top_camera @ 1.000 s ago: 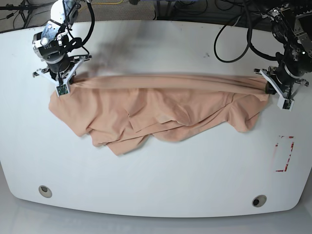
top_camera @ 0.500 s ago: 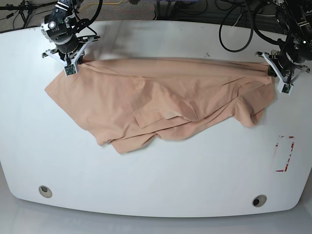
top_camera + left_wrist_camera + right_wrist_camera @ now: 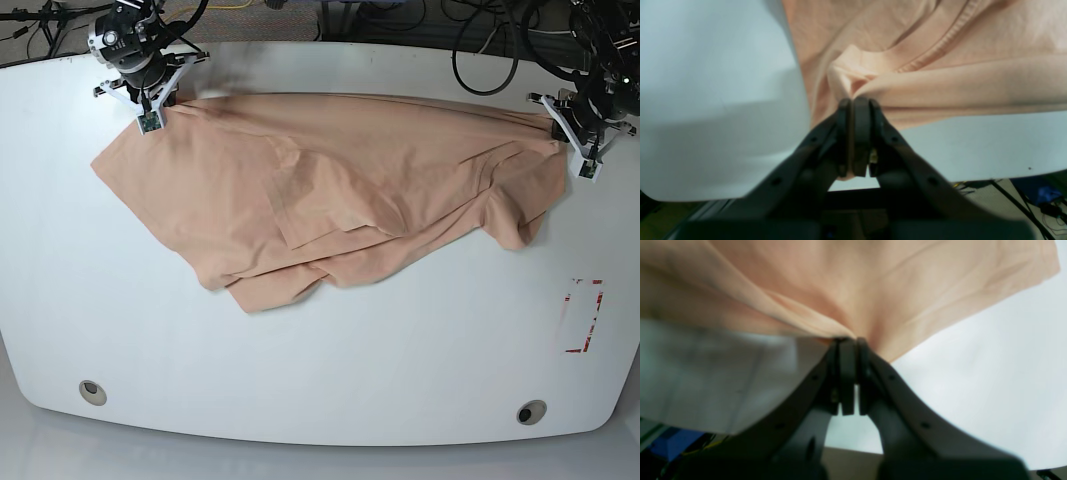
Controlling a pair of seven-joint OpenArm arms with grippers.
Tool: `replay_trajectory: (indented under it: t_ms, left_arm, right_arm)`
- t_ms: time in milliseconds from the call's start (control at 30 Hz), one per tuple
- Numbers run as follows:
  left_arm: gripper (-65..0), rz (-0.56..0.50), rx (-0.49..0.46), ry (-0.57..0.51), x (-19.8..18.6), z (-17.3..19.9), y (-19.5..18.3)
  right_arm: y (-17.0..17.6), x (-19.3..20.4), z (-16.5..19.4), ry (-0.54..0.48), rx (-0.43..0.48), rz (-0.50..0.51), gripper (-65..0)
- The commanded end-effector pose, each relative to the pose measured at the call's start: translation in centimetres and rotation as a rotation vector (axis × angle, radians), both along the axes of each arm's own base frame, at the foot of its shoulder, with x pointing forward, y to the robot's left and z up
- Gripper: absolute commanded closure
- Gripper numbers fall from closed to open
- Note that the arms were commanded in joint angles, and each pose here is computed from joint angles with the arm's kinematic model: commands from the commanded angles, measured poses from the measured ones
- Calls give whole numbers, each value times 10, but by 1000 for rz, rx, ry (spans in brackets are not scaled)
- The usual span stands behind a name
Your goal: Fold the T-shirt properly
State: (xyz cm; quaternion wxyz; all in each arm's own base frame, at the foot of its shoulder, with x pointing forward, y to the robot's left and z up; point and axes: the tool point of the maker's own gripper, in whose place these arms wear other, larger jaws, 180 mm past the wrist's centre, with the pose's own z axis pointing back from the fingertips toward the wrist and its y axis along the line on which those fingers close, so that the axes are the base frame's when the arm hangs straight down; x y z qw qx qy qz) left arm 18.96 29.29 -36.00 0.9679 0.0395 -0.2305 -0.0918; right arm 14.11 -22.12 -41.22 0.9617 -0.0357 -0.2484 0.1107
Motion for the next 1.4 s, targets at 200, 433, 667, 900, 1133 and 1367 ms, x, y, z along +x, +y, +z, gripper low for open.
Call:
replay_trajectory:
  t_ms: [200,433,667,900,1133,1367]
  left_arm:
    - [0,3,38,-19,3,8,9]
    - [0,4,38,-20,3,9,10]
    - [0,4,38,-21,4,9,10]
    - [0,4,38,-21,4,9,10]
    - [0,4,38,-21,4,9,10]
    - [0,-5,55,-20,5,12,14]
  right_arm:
    - [-6,-1,5,-11,-22,-5,-3]
    - [-3,-4,6,-9,-20,-8,-187]
    - [5,0,14,-38,-10,-13,-374]
    - [14,16,22,-107,62,-25,-373]
    - [12,36,34,-169,82,-6,-374]
    - [-8,70,54,-254,21,-21,-374]
